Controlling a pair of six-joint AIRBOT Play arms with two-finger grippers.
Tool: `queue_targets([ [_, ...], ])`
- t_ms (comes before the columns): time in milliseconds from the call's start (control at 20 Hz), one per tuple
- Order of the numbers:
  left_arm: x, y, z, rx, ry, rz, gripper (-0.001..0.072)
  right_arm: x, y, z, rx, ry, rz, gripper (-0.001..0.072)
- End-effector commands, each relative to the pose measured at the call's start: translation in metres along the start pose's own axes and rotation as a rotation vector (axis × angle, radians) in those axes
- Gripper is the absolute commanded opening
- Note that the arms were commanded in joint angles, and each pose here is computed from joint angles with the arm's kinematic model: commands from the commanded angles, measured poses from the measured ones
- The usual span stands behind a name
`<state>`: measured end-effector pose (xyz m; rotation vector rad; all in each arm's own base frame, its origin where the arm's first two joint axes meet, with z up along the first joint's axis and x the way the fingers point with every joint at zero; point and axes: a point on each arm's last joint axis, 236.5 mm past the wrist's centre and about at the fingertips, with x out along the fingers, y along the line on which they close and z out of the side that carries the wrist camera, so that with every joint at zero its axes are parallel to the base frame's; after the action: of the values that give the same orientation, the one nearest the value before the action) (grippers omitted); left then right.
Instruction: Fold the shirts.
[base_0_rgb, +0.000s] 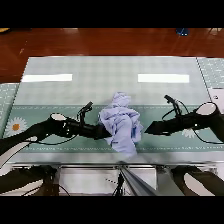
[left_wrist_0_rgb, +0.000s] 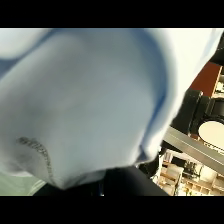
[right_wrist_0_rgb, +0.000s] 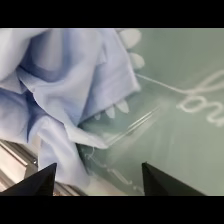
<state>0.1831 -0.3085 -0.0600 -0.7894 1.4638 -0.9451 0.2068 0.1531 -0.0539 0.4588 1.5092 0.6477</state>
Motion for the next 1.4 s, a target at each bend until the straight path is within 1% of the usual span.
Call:
queue_targets([
  [0, -0.001, -0.005, -0.003, 0.002, 0.015, -0.018, 0.0029, 0.026, 0.017, 0.012, -0.097, -0.056, -0.034, 0.0589],
  [150, -0.001, -0.006, -0.004, 0.002, 0.020, -0.022, 0.0029, 0.038, 0.028, 0.018, -0.156, -0.084, -0.058, 0.0589],
  [250, -0.001, -0.006, -0.004, 0.002, 0.019, -0.022, 0.0029, 0.044, 0.032, 0.028, -0.146, -0.134, -0.080, 0.0587],
  [300, -0.001, -0.006, -0.004, 0.002, 0.020, -0.023, 0.0029, 0.048, 0.032, 0.034, -0.125, -0.160, -0.091, 0.0572],
  [350, -0.001, -0.006, -0.005, 0.003, 0.021, -0.025, 0.0029, 0.052, 0.030, 0.040, -0.096, -0.182, -0.101, 0.0463],
  [400, -0.001, -0.007, -0.006, 0.003, 0.025, -0.028, 0.0029, 0.054, 0.027, 0.044, -0.078, -0.196, -0.109, 0.0384],
  [450, -0.001, -0.008, -0.006, 0.003, 0.027, -0.030, 0.0029, 0.056, 0.025, 0.047, -0.070, -0.202, -0.115, 0.0283],
  [550, -0.002, -0.009, -0.006, 0.017, 0.028, -0.037, 0.0029, 0.054, 0.020, 0.050, -0.085, -0.213, -0.135, 0.0040],
  [650, -0.012, -0.016, -0.001, 0.020, 0.016, -0.070, 0.0028, 0.045, 0.018, 0.051, -0.103, -0.205, -0.149, 0.0037],
  [750, -0.040, -0.039, 0.015, 0.058, -0.043, -0.137, 0.0028, 0.021, 0.017, 0.050, -0.176, -0.181, -0.196, 0.0037],
  [800, -0.060, -0.056, 0.025, 0.101, -0.087, -0.175, 0.0028, 0.003, 0.014, 0.050, -0.222, -0.176, -0.245, 0.0037],
  [900, -0.115, -0.100, 0.053, 0.222, -0.231, -0.226, 0.0028, -0.054, 0.001, 0.056, -0.284, -0.211, -0.405, 0.0037],
  [1000, -0.183, -0.147, 0.080, 0.321, -0.429, -0.224, 0.0027, -0.125, 0.000, 0.069, -0.295, -0.345, -0.547, 0.0037],
  [1050, -0.218, -0.175, 0.087, 0.390, -0.527, -0.213, 0.0027, -0.162, 0.008, 0.077, -0.296, -0.442, -0.590, 0.0036],
  [1200, -0.294, -0.258, 0.080, 0.607, -0.730, -0.167, 0.0027, -0.267, 0.064, 0.088, -0.319, -0.771, -0.614, 0.0036],
  [1350, -0.327, -0.333, 0.054, 0.807, -0.805, -0.145, 0.0027, -0.342, 0.117, 0.078, -0.391, -0.985, -0.635, 0.0036],
])
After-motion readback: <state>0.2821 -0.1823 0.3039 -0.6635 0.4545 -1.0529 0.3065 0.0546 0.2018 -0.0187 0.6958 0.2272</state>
